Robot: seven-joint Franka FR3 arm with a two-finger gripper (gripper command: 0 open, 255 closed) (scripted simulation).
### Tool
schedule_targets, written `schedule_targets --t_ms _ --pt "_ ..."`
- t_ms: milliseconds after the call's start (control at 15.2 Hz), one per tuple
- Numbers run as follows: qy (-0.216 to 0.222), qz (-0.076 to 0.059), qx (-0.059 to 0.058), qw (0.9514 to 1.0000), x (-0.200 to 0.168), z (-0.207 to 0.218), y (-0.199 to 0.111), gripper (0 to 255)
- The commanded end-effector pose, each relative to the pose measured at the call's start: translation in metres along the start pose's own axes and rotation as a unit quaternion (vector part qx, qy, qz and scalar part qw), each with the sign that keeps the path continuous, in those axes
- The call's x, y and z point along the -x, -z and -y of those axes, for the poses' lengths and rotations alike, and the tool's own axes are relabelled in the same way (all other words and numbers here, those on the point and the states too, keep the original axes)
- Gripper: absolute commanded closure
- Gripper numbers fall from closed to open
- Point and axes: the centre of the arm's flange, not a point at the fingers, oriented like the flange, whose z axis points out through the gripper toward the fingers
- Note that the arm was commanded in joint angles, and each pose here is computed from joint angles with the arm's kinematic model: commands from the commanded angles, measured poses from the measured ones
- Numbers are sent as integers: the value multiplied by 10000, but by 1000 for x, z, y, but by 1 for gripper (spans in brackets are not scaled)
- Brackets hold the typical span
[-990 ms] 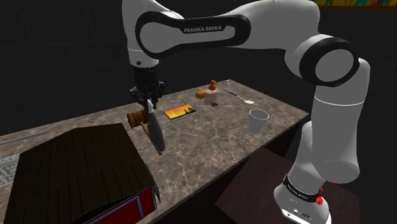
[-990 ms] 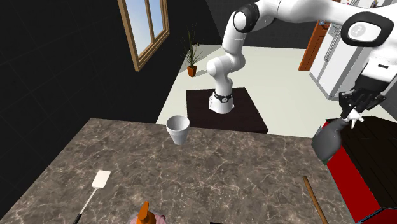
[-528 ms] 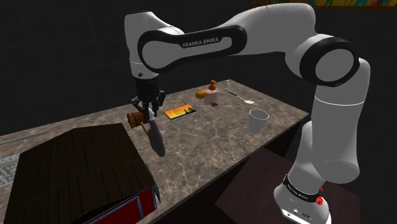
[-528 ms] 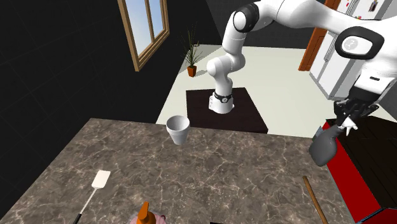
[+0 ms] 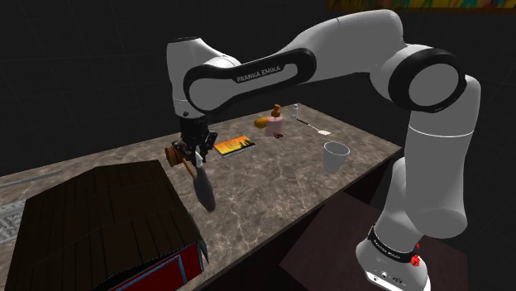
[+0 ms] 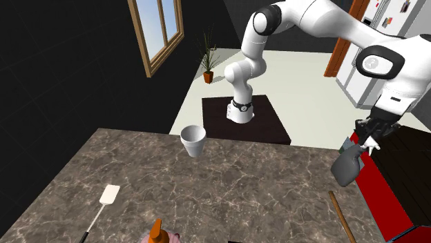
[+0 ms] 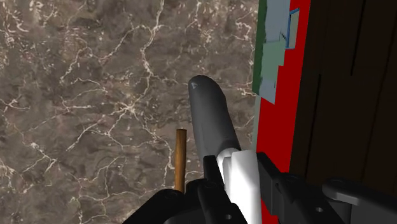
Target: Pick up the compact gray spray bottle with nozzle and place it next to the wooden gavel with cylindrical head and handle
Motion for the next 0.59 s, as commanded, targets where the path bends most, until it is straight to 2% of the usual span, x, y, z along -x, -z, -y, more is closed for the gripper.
schedule_targets --t_ms 0,264,528 --pt "-1 -3 -1 10000 1 2 -10 255" --pt "-1 -3 -1 10000 2 2 -35 255" --pt "-1 -3 -1 10000 2 2 -35 255"
